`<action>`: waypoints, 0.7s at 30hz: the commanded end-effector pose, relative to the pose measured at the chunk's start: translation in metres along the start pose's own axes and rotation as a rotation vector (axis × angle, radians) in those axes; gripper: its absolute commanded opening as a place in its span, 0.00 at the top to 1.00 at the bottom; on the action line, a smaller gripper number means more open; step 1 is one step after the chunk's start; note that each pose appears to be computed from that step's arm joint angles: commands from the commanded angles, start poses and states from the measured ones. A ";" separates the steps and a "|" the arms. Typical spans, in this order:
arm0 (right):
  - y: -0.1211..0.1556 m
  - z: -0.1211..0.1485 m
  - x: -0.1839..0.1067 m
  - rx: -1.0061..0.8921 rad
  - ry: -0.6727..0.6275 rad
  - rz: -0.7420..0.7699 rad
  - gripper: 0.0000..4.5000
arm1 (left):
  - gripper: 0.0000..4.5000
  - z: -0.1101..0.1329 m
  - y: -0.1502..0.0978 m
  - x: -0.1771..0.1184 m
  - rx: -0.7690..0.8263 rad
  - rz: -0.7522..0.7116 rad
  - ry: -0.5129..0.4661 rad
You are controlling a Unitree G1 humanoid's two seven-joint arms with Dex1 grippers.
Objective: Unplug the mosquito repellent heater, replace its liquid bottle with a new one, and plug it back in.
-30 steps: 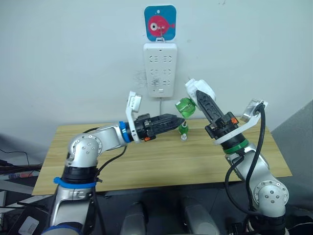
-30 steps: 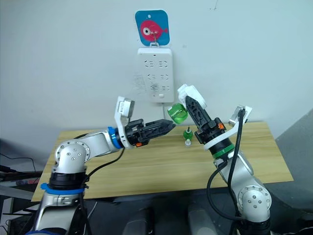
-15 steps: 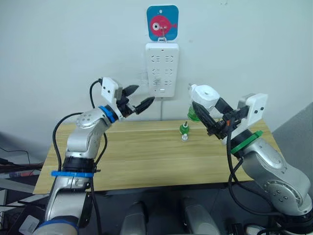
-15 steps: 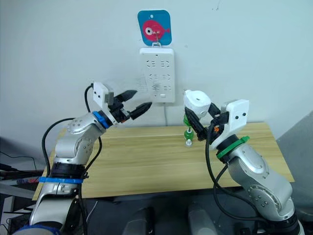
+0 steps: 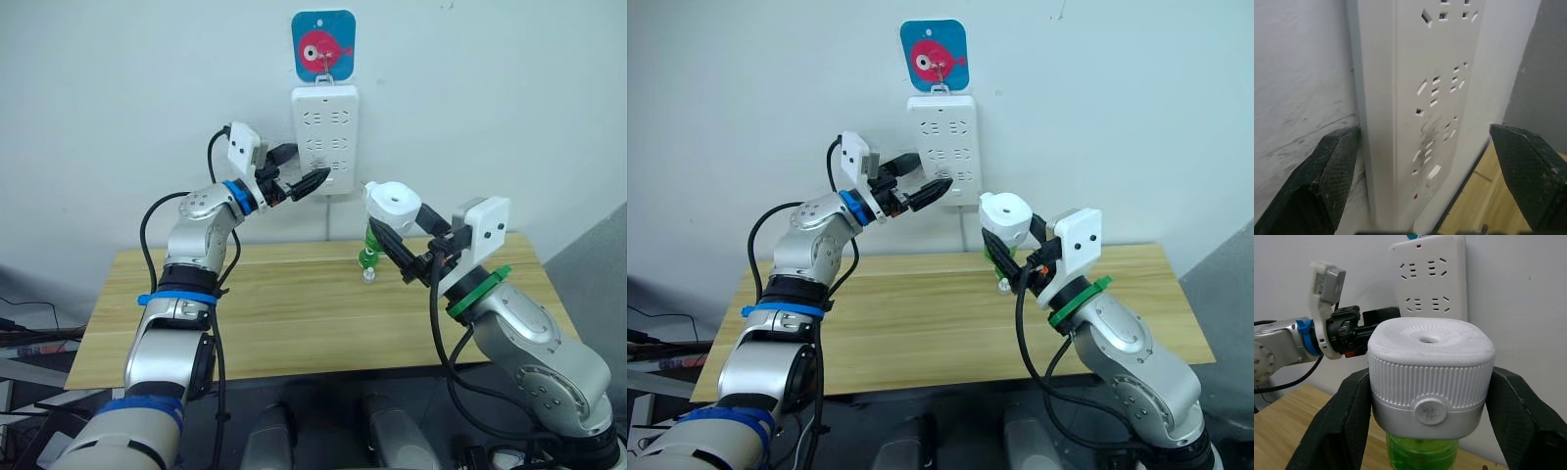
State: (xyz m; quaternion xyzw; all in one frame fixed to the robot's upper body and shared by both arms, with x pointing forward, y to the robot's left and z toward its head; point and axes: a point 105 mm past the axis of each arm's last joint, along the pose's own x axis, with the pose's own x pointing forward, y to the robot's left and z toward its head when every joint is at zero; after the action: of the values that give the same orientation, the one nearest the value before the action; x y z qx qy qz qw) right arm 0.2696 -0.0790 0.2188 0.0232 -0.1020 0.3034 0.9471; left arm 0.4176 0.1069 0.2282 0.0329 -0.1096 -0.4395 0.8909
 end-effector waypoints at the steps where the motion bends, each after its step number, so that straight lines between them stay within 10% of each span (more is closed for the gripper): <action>1: 0.007 0.014 -0.001 -0.027 -0.055 0.024 0.33 | 0.00 0.022 -0.005 0.010 0.049 -0.055 -0.049; 7: 0.005 0.013 0.006 -0.022 -0.049 0.019 0.33 | 0.13 0.029 -0.001 0.010 0.069 -0.068 -0.059; 14: -0.005 0.009 0.024 -0.054 -0.013 -0.016 0.33 | 0.64 0.025 0.010 0.009 0.085 -0.008 -0.029; 21: -0.016 -0.001 0.050 -0.087 0.013 -0.060 0.33 | 0.70 0.023 0.012 0.007 0.071 -0.006 -0.015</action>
State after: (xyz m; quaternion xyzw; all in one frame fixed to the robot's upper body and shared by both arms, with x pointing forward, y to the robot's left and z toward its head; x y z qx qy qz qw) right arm 0.3171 -0.0654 0.2152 -0.0086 -0.0768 0.2686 0.9602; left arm 0.4216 0.1021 0.2391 0.0544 -0.1159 -0.4636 0.8768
